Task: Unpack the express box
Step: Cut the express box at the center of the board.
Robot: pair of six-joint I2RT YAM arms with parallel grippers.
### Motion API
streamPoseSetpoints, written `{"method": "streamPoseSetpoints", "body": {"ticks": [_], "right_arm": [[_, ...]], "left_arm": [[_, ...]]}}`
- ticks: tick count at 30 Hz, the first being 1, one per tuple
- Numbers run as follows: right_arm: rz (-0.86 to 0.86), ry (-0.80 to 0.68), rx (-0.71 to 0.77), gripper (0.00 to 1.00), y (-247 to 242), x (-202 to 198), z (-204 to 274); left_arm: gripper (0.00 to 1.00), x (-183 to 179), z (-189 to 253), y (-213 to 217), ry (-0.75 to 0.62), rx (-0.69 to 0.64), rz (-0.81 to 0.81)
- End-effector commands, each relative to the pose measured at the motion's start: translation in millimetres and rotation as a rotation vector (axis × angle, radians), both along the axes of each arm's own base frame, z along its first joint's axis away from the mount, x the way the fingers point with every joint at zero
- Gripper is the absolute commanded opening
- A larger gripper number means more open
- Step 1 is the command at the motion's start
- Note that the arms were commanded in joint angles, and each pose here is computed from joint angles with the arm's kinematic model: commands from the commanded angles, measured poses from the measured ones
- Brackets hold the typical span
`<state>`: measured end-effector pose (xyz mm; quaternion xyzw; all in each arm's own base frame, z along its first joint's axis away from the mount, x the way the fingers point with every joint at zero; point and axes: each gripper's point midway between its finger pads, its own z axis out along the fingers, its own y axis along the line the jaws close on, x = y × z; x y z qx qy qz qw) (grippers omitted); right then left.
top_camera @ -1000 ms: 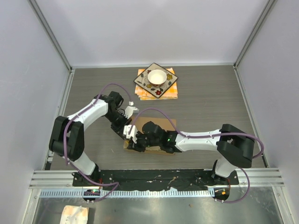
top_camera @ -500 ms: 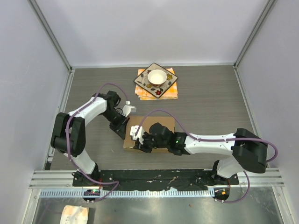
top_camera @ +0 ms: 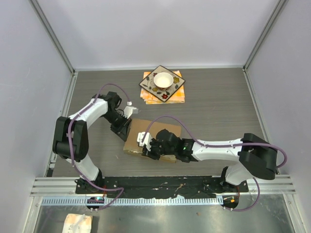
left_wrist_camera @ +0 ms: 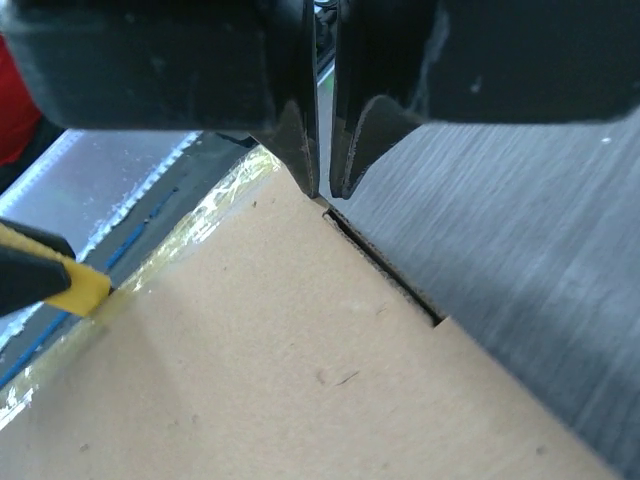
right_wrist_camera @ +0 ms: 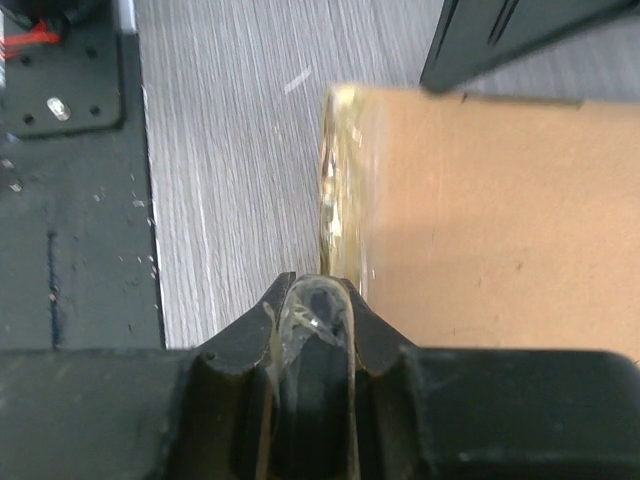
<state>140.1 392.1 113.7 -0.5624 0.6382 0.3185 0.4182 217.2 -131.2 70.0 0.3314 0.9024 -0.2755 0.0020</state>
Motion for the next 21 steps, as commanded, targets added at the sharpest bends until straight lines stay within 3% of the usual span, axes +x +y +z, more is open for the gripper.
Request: {"method": "streamPoseSetpoints", "body": {"ticks": [1,6,15,21], "right_arm": [[-0.007,0.034,-0.040,0.01,-2.6,0.0,-25.0],[-0.024,0.084,-0.016,0.01,4.1,-1.7,-30.0],[-0.010,-0.033,0.200,0.01,31.0,8.3,63.5],[0.031,-0.111,0.244,0.01,38.6,10.2,75.7]], "left_arm": [[0.15,54.3,-4.5,28.1,-0.254,0.129,-0.028],[0.28,55.1,28.1,9.1,-0.263,0.022,-0.012],[0.37,39.5,60.8,1.6,-0.294,-0.045,0.021],[0.41,27.1,31.2,0.5,-0.225,-0.046,0.015]]}}
